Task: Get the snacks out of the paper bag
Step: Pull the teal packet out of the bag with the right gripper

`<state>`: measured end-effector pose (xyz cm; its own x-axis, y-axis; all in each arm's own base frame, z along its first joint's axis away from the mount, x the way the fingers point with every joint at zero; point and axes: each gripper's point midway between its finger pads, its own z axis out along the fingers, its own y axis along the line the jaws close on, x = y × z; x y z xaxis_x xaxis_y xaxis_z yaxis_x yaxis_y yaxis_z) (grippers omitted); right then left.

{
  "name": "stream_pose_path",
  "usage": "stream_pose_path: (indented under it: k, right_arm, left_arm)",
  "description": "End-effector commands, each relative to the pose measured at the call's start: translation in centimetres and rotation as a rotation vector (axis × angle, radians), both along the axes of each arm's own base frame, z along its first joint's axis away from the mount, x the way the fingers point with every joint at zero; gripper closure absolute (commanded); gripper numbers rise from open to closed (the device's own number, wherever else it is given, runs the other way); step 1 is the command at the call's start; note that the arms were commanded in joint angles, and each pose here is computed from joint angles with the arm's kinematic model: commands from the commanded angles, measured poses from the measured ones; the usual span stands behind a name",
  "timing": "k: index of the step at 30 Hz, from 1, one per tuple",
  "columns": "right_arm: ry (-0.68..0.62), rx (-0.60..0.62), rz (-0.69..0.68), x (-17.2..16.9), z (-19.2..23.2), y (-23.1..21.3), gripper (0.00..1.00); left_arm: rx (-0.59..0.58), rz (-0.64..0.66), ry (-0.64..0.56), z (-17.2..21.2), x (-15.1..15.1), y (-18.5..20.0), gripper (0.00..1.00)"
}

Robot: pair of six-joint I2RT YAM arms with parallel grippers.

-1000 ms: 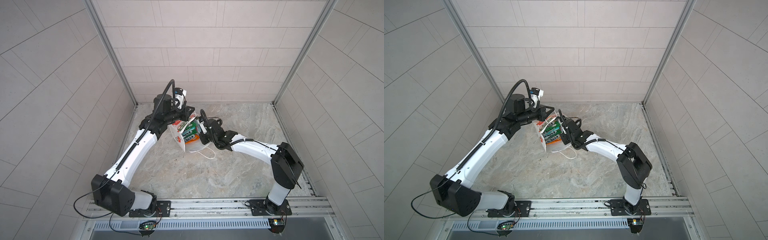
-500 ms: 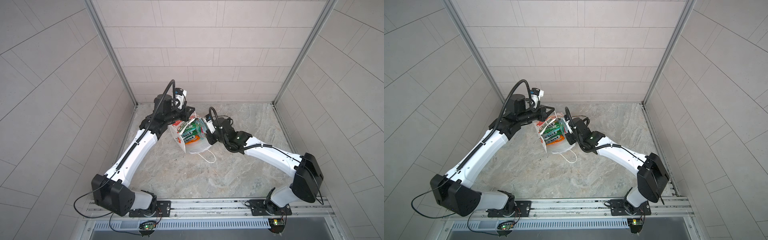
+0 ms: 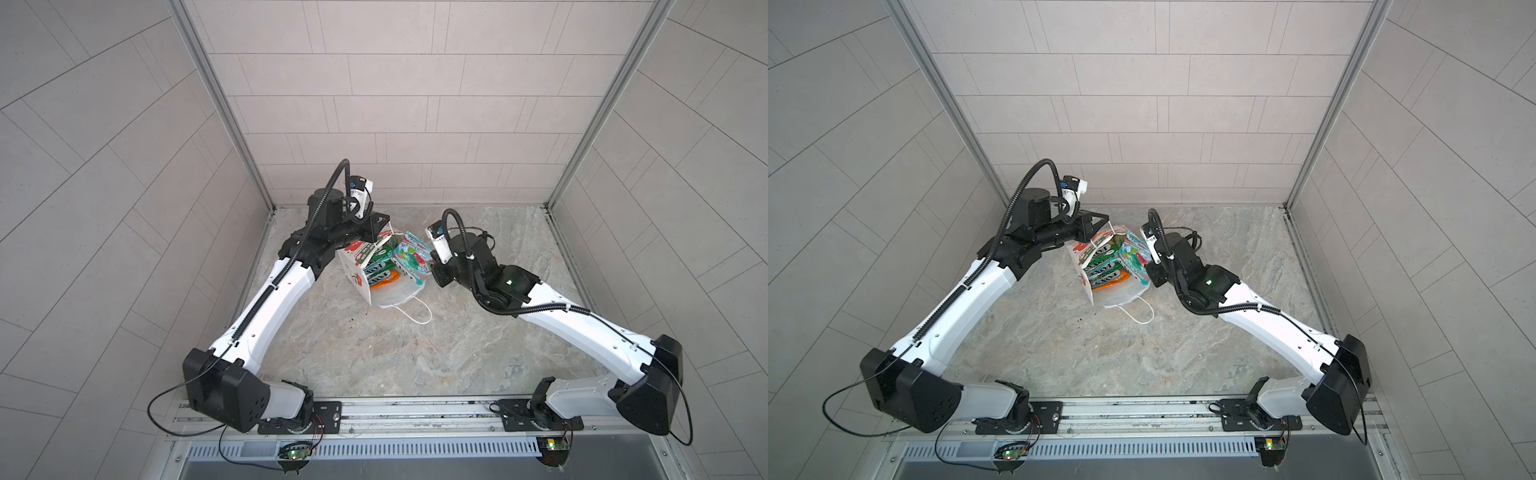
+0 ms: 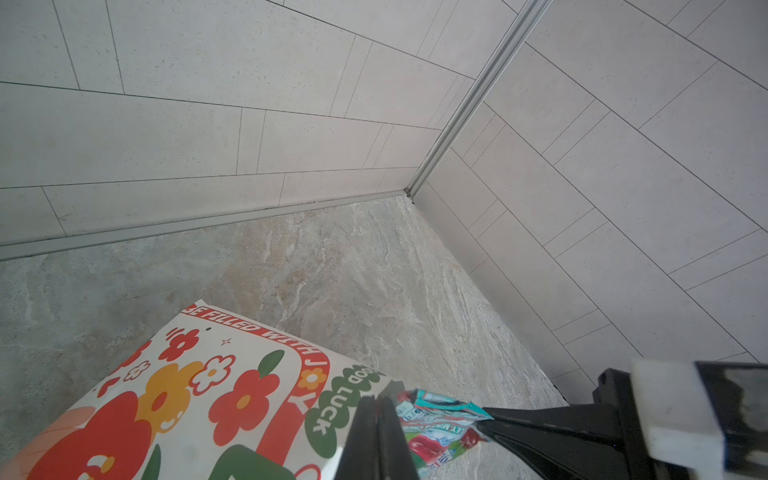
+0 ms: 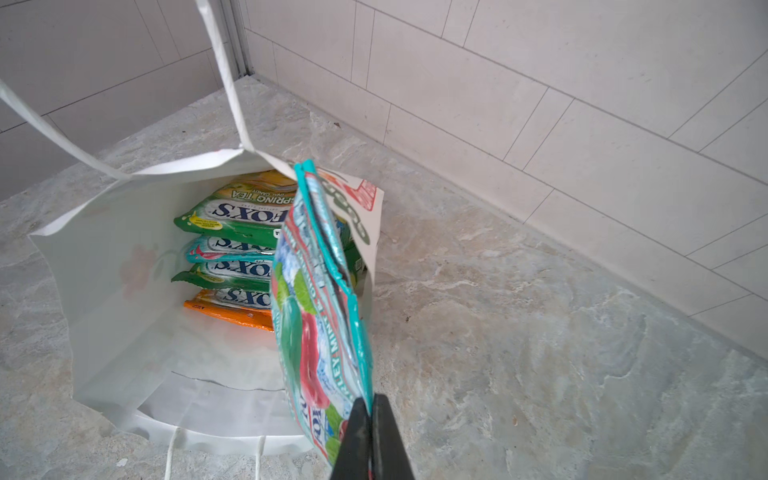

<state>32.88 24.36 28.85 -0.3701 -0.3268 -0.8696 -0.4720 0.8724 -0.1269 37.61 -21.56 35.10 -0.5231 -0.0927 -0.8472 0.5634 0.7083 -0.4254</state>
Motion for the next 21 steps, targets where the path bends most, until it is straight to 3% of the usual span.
stream_pose_path:
  k: [1, 14, 21]
  right_arm:
    - [-0.096, 0.006, -0.048, -0.5, 3.5, -2.1, 1.0]
    - [-0.206, 0.012, -0.222, -1.6, 7.4, -7.4, 1.0]
    - [-0.107, 0.12, -0.341, 0.2, 5.2, -11.0, 1.0]
  left_arm:
    - [-0.007, 0.0, -0.025, 0.6, -0.1, -0.1, 1.0]
    - [-0.008, -0.001, -0.028, 0.7, -0.1, -0.1, 1.0]
    - [-0.009, -0.001, -0.026, 0.6, -0.2, -0.1, 1.0]
